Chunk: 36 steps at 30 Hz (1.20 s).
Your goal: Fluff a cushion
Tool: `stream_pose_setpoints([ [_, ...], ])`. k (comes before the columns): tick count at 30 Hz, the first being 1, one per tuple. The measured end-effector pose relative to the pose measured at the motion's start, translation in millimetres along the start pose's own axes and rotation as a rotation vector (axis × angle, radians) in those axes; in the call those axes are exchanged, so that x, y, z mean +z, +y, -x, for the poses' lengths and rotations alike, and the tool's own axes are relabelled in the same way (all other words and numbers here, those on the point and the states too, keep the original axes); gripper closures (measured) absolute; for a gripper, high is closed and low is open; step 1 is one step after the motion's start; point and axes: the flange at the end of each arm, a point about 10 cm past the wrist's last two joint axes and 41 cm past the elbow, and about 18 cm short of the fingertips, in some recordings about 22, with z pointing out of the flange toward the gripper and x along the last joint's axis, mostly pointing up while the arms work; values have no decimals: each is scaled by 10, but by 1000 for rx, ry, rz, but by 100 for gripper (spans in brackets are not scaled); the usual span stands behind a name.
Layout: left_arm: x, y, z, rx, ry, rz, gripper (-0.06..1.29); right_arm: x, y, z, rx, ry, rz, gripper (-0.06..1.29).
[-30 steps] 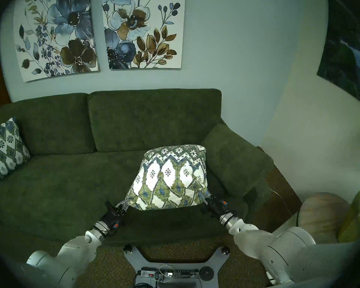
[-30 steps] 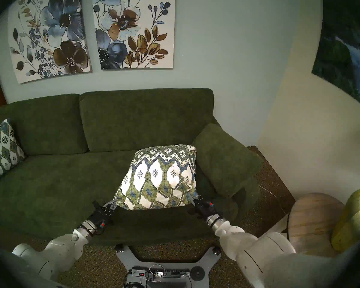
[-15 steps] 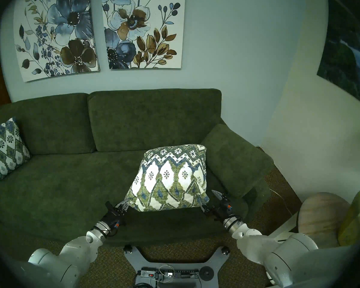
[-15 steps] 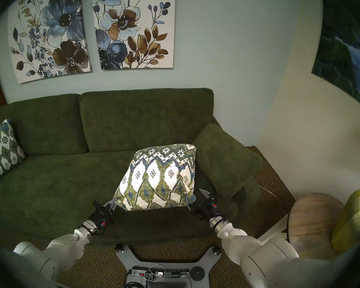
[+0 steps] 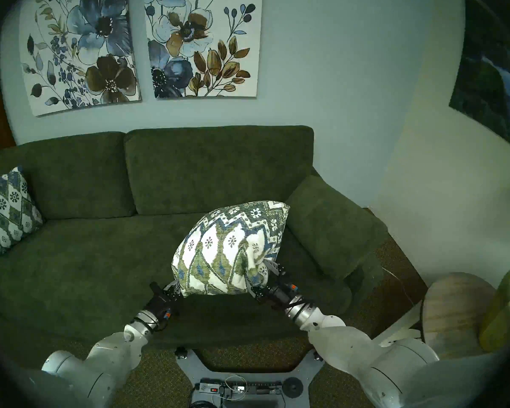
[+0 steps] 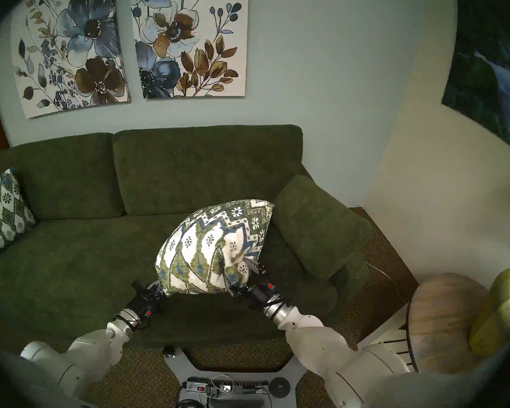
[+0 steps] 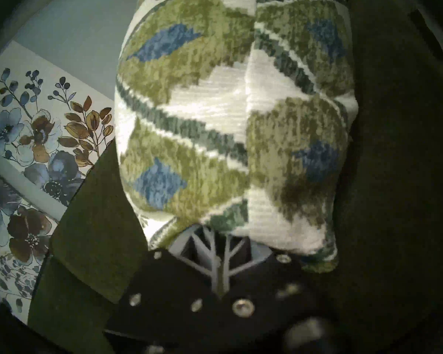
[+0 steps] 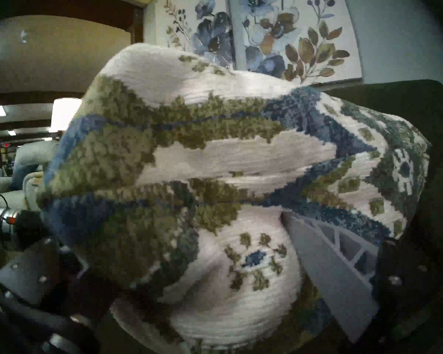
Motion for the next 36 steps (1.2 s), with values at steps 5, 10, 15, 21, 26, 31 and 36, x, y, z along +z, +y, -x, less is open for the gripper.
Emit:
stream_pose_setpoints([
  [5, 22, 6, -17, -2, 1, -4, 125, 134, 131, -189, -37, 58, -13, -1],
  [10, 72, 27, -65, -7, 14, -6, 125, 208, 385, -445, -87, 125, 9, -1],
  [15, 122, 37, -108, -11, 26, -9, 125, 226, 551, -623, -122, 167, 24, -1],
  [21, 206, 33, -167, -12, 45, -14, 125, 249, 676, -838, -158, 224, 31, -1],
  [26, 265, 24, -203, -12, 58, -18, 125, 294, 726, -985, -179, 266, 31, -1],
  [31, 325, 15, -241, -11, 71, -21, 125, 395, 766, -1190, -202, 326, 27, -1],
  [36, 379, 42, -296, -8, 88, -10, 125, 547, 865, -1538, -240, 422, 32, -1],
])
